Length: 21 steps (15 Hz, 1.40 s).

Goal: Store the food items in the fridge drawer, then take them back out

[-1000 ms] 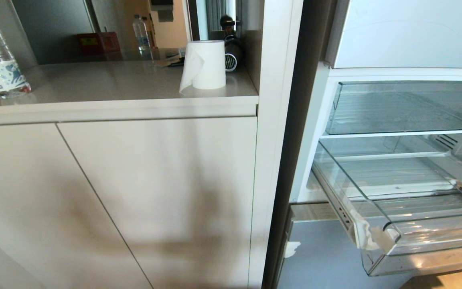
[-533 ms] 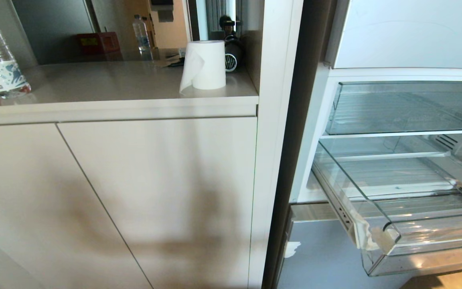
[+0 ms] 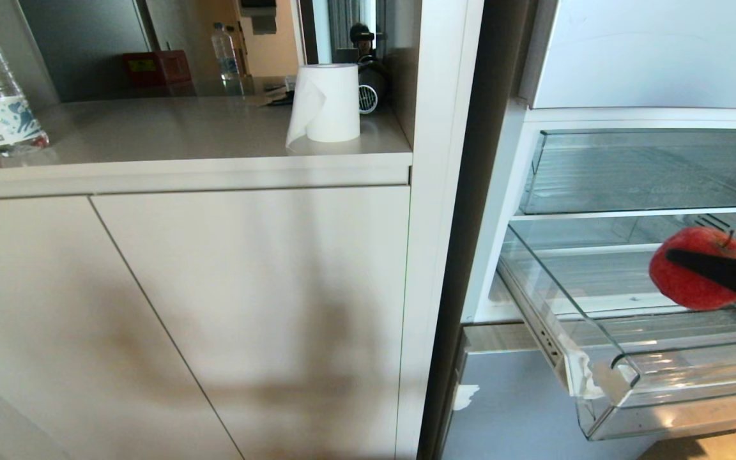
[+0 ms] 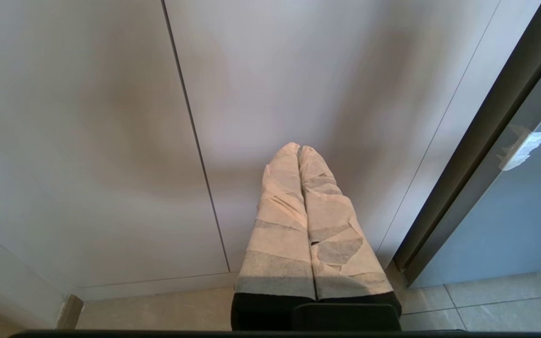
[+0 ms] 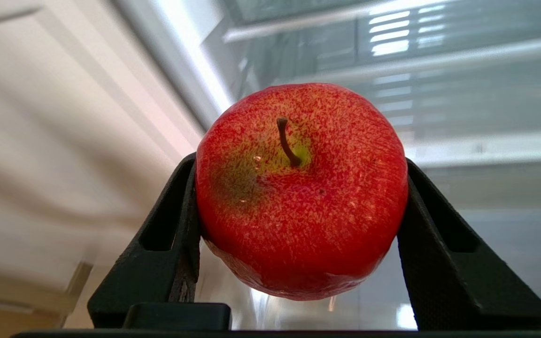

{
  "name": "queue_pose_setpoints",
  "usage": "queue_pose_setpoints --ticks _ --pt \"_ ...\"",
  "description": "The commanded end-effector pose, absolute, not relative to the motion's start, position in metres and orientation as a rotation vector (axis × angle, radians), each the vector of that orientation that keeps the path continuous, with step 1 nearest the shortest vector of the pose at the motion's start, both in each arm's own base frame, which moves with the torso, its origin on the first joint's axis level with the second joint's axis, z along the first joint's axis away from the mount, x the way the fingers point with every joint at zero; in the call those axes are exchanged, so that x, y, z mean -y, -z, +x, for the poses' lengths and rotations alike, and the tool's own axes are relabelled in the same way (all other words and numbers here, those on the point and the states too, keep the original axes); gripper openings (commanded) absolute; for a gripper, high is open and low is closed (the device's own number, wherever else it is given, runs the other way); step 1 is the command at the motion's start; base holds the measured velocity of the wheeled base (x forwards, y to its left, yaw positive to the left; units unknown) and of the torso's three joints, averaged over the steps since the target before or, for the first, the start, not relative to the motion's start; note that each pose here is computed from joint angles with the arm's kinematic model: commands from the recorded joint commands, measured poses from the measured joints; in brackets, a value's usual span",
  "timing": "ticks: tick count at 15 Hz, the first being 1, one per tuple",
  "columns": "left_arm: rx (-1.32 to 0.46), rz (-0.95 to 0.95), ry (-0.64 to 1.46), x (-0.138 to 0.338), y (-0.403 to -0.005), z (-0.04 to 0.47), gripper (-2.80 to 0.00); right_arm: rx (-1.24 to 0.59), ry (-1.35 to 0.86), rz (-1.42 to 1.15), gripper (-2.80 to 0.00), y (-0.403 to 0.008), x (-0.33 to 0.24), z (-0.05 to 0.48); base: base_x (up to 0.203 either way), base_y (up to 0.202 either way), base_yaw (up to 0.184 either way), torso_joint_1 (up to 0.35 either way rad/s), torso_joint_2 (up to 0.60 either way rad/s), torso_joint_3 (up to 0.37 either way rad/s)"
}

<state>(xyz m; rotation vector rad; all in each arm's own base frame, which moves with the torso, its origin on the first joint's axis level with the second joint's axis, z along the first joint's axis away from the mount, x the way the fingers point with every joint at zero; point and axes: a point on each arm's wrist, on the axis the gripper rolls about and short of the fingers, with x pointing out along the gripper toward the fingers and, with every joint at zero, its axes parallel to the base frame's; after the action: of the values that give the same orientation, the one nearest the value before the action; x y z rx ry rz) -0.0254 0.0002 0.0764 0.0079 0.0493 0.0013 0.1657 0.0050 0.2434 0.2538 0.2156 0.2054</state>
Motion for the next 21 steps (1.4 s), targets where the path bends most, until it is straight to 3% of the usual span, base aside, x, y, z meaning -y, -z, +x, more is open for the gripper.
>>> queue_pose_setpoints --ticks 1,4,16,21 --pt "-0.051 0.008 -0.001 0.0 -0.077 -0.025 -2.8 -0.332 -0.174 0.271 -2.8 -0.225 -0.001 0.228 0.0 0.0 0.0 0.0 0.0 0.0" --pt "-0.051 0.008 -0.001 0.0 -0.077 -0.025 -2.8 -0.324 -0.145 0.261 -2.8 -0.224 0.004 0.263 0.0 0.0 0.0 0.0 0.0 0.0" --pt "-0.051 0.008 -0.001 0.0 -0.077 -0.025 -2.8 -0.52 -0.082 0.283 -2.8 -0.165 0.011 0.306 0.0 0.0 0.0 0.0 0.0 0.0" --pt "-0.051 0.008 -0.001 0.0 -0.077 -0.025 -2.8 -0.511 -0.057 0.276 -2.8 -0.151 0.012 0.322 0.0 0.0 0.0 0.0 0.0 0.0"
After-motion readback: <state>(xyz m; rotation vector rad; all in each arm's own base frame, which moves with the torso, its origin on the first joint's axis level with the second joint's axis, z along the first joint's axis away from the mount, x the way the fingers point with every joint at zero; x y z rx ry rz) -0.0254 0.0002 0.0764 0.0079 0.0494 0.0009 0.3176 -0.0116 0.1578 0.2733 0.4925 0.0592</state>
